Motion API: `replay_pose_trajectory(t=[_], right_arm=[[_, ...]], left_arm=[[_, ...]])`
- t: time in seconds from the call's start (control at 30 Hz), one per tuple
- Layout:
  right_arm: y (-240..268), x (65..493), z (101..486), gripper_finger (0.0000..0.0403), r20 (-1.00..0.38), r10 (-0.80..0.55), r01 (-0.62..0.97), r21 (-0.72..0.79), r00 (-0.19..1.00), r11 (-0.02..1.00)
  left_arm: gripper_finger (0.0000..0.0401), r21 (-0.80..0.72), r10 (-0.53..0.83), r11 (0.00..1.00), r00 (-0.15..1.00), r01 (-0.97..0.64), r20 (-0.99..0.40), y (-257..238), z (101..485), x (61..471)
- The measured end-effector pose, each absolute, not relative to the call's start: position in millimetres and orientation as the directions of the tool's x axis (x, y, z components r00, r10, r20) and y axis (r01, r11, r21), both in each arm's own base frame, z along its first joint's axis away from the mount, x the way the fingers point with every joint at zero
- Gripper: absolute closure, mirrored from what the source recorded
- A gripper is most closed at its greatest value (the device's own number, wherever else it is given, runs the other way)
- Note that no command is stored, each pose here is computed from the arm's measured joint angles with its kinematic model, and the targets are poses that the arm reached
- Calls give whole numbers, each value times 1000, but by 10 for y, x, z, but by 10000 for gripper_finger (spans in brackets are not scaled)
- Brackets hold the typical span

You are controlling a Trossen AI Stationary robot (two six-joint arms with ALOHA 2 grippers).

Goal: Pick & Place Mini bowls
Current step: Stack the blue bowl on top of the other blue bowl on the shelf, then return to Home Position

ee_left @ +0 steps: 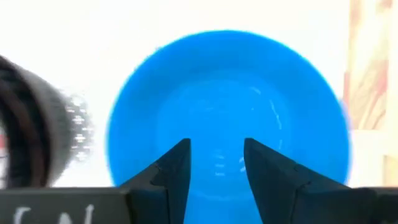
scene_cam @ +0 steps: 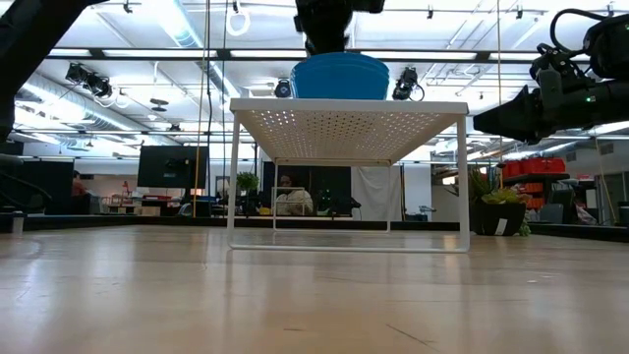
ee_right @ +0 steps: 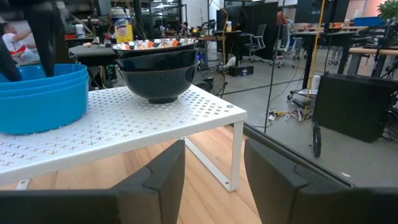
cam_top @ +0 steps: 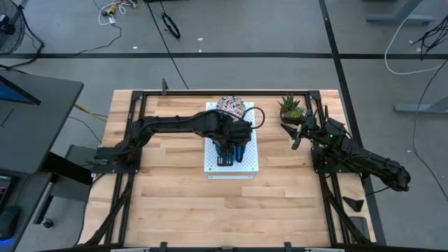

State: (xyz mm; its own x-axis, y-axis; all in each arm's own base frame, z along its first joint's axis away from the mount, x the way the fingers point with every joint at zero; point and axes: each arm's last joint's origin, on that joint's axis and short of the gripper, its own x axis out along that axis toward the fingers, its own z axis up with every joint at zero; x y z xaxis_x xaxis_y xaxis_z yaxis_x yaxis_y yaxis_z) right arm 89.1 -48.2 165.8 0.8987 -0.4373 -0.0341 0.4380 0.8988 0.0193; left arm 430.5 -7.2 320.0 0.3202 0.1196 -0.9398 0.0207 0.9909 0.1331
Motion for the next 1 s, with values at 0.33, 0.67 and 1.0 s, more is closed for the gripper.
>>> replay_pose_trajectory(t=[0.33, 0.67, 1.0], right_arm=[[-482, 891, 1658, 234, -34, -437, 438, 19, 899, 899], [-482, 891, 1658, 234, -34, -437, 438, 19, 899, 899], [-482, 891, 1658, 234, -34, -437, 438, 19, 899, 899]], left_arm=[[247, 109, 103, 994, 208, 17, -973, -47, 3430, 4076], [247, 75, 72, 997, 229, 3, -971, 3, 3598, 3855], [247, 69, 106, 984, 227, -165, -968, 242, 3257, 2963]])
